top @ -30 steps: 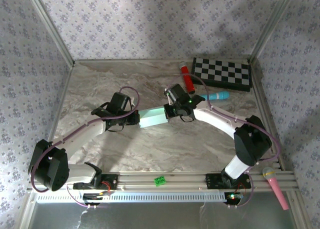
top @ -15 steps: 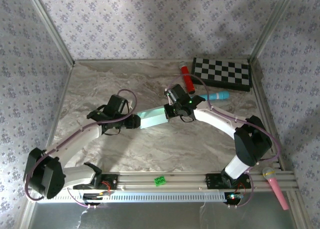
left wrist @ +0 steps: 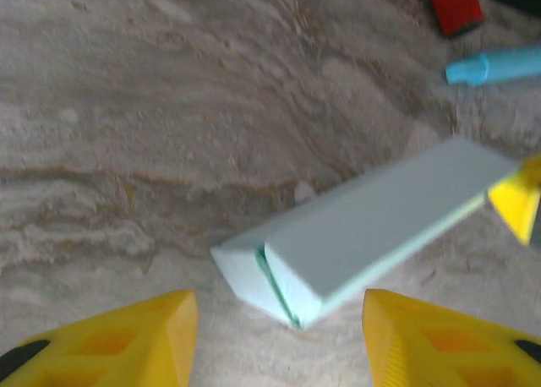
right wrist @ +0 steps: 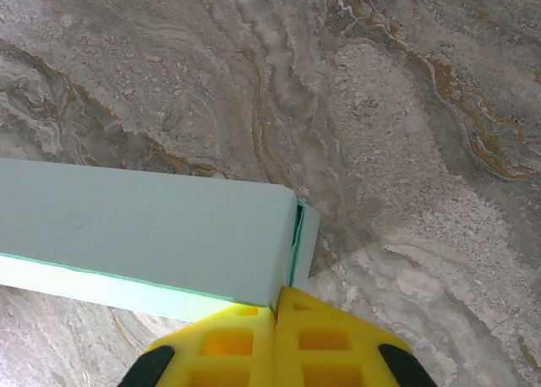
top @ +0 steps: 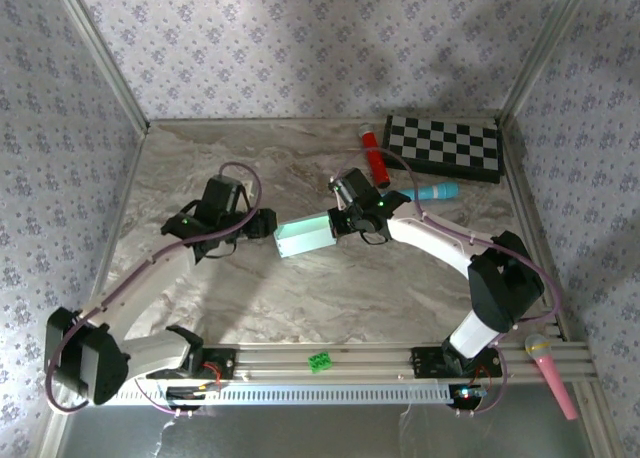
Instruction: Fold the paper box
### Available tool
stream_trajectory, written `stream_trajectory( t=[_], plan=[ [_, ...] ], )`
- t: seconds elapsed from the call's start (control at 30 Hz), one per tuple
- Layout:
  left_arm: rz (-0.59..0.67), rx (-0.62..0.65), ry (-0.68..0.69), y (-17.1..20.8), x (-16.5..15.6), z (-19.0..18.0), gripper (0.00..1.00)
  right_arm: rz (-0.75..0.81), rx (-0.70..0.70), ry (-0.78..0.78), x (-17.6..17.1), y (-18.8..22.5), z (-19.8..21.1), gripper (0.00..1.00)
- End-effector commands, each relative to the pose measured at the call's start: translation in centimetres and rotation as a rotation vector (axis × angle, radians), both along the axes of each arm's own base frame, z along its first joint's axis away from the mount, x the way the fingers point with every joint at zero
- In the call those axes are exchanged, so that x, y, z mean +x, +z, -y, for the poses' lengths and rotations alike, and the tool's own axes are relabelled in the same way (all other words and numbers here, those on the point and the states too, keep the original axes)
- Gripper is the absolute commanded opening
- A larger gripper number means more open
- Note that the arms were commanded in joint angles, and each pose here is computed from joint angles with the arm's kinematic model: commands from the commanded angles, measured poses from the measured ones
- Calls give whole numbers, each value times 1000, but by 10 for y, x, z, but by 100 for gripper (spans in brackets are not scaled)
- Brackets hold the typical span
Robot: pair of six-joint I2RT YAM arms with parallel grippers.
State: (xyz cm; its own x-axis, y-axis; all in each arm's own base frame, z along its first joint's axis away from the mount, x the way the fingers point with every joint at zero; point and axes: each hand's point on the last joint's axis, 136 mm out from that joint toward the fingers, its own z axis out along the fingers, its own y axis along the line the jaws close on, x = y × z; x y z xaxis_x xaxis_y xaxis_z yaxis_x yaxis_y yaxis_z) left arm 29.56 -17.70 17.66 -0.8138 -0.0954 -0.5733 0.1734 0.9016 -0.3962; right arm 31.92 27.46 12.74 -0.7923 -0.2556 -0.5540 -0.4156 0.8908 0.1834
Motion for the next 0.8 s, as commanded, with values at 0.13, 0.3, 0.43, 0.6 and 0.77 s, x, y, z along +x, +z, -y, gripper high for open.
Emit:
stream_trajectory(
  t=[0.13, 0.3, 0.43, 0.6, 0.77],
  plan=[
    [-44, -45, -68, 5, 34, 31, 43, -123, -94, 11, -22, -32, 11, 0],
    [-147, -11, -137, -17, 31, 41, 35, -117, -90, 13, -22, -30, 10, 0],
    [-197, 31, -196, -32, 19, 45, 31, -110, -85, 11, -21, -26, 9, 0],
    [-220, 132, -252, -49, 4, 45, 30, -108, -89, 11, -21, -25, 9, 0],
    [-219, 225, -249, -65, -1, 38, 31, -114, -94, 6, -21, -30, 10, 0]
  ],
)
